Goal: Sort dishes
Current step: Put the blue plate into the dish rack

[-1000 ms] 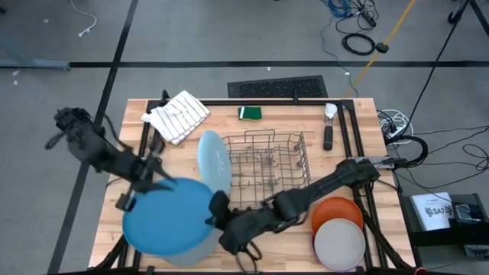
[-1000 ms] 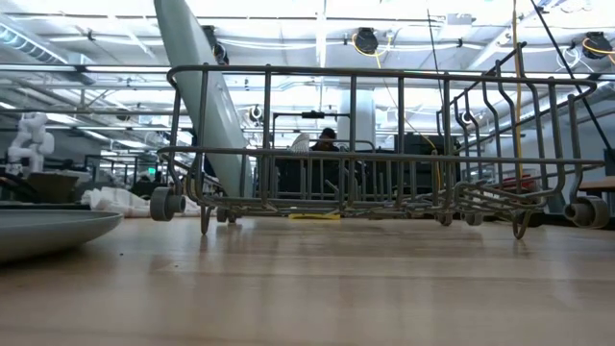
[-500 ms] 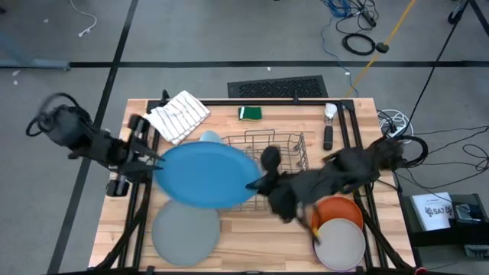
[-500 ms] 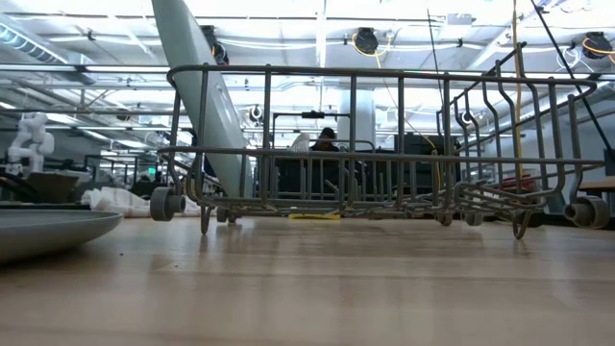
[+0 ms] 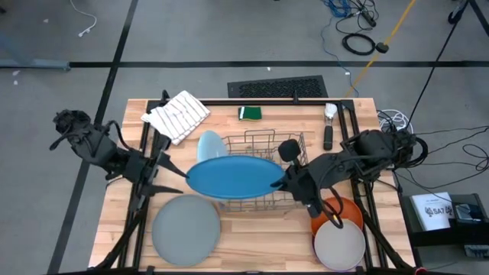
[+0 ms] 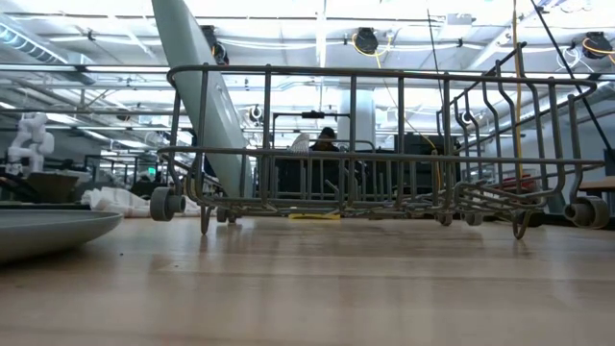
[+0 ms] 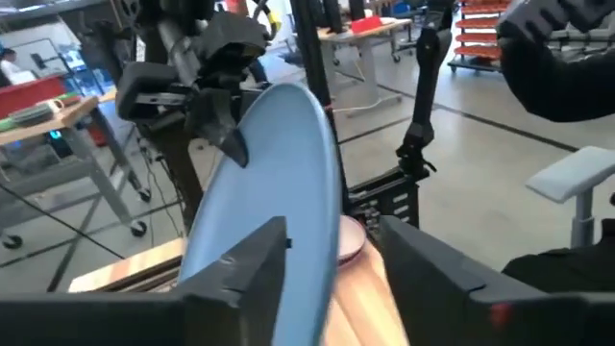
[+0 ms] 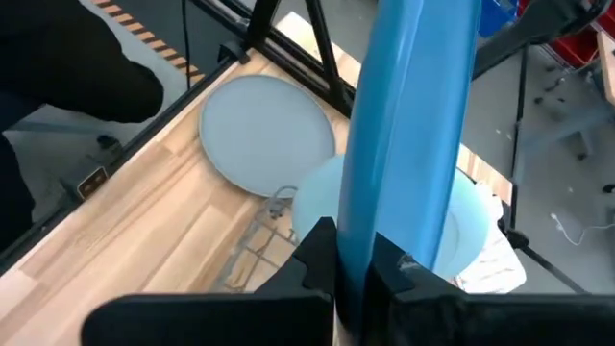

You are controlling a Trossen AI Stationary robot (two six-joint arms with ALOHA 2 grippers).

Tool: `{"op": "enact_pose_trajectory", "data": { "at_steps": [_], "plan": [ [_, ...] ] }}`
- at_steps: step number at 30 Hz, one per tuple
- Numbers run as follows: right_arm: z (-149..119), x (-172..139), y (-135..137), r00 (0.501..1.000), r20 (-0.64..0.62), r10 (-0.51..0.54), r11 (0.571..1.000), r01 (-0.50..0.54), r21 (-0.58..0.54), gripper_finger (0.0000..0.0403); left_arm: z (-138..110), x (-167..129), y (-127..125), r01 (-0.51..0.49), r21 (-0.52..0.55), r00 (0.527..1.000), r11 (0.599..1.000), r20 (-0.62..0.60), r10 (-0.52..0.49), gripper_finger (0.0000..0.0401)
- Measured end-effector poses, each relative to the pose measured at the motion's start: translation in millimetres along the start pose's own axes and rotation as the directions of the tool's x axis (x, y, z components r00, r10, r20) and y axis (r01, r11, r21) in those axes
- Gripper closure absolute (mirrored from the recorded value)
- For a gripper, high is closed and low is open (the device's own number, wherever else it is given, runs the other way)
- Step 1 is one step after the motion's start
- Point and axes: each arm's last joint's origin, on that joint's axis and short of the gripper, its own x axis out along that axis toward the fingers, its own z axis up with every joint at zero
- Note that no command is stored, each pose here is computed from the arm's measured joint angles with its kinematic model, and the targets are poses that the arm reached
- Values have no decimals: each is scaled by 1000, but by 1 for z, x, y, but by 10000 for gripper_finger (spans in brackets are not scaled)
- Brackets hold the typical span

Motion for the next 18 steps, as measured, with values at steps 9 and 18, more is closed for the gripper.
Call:
{"op": "enact_pose_trajectory", "data": {
  "at_steps": [9,18],
  "plan": [
    [2,0,0,1000,18,5,1000,-5,-14,398,-8,23,2,4,-52,998,999,-60,-7,196],
    [2,0,0,1000,20,5,1000,-5,-19,398,-18,47,4,-20,-36,991,999,-130,15,216]
  ]
}}
